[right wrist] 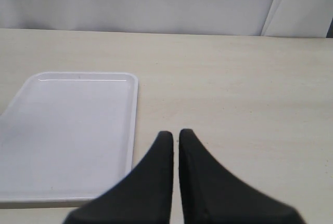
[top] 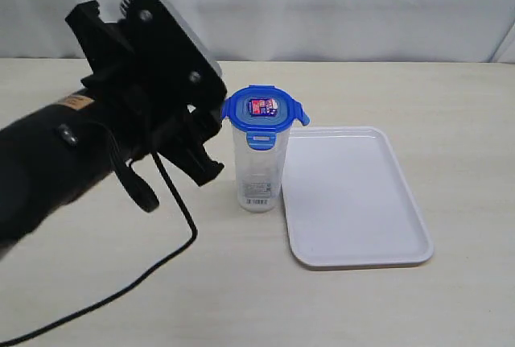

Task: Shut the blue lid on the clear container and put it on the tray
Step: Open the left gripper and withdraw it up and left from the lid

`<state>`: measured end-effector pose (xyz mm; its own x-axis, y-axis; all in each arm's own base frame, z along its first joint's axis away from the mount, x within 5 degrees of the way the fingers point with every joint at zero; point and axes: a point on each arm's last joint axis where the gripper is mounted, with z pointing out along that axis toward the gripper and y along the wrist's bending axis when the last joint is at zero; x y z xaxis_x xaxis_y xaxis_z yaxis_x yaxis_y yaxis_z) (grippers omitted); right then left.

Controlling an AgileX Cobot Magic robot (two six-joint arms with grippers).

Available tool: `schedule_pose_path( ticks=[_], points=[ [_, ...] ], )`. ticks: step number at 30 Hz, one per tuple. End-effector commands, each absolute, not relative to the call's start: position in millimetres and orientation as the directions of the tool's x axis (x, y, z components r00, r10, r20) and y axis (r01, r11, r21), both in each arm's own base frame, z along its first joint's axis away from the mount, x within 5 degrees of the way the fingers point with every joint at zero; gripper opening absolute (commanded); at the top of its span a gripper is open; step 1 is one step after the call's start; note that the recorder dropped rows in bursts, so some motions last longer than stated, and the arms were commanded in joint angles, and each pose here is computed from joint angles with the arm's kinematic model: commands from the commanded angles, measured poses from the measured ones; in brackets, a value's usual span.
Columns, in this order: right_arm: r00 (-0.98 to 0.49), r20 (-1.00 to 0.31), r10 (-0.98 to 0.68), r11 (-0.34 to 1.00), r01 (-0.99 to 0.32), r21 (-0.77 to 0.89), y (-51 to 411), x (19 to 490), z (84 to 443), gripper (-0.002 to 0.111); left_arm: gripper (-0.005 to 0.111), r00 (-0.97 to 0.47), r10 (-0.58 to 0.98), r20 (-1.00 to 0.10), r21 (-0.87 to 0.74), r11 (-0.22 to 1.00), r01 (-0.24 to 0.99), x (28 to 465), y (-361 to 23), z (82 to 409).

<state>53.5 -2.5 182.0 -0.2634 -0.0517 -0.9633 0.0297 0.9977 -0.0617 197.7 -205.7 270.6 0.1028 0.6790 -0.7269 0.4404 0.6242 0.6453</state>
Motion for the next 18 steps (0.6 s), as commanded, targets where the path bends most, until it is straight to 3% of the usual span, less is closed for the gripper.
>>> schedule_pose_path(
  ticks=[1, 4, 6, 7, 9, 11, 13, 18],
  points=[
    [-0.258, -0.965, -0.053, 0.998, 0.028, -0.062, -2, 53, 182, 0.004, 0.062, 0.026, 0.509, -0.861, 0.449, 0.733, 0.511, 223, -181, 277],
    [-0.258, -0.965, -0.053, 0.998, 0.028, -0.062, -2, 53, 182, 0.004, 0.060, -0.042, 0.414, -0.909, 0.330, 0.779, 0.534, 240, -160, 276],
    [-0.258, -0.965, -0.053, 0.998, 0.028, -0.062, -2, 53, 182, 0.004, 0.047, -0.065, 0.329, -0.942, 0.245, 0.808, 0.537, 247, -149, 279],
    [-0.258, -0.965, -0.053, 0.998, 0.028, -0.062, -2, 53, 182, 0.004, 0.034, -0.078, 0.247, -0.966, 0.164, 0.815, 0.556, 251, -144, 281],
    [-0.258, -0.965, -0.053, 0.998, 0.028, -0.062, -2, 53, 182, 0.004, 0.015, -0.046, 0.152, -0.987, 0.084, 0.748, 0.659, 253, -140, 286],
    [-0.258, -0.965, -0.053, 0.998, 0.028, -0.062, -2, 53, 182, 0.004, 0.006, -0.006, 0.059, -0.998, 0.030, 0.593, 0.805, 252, -135, 287],
    [-0.258, -0.965, -0.053, 0.998, 0.028, -0.062, -2, 53, 182, 0.004, 0.006, -0.035, 0.008, -0.999, -0.024, 0.569, 0.822, 263, -116, 279],
    [-0.258, -0.965, -0.053, 0.998, 0.028, -0.062, -2, 53, 182, 0.004, 0.005, -0.075, 0.074, -0.994, -0.024, 0.533, 0.846, 285, -86, 236]
  ],
)
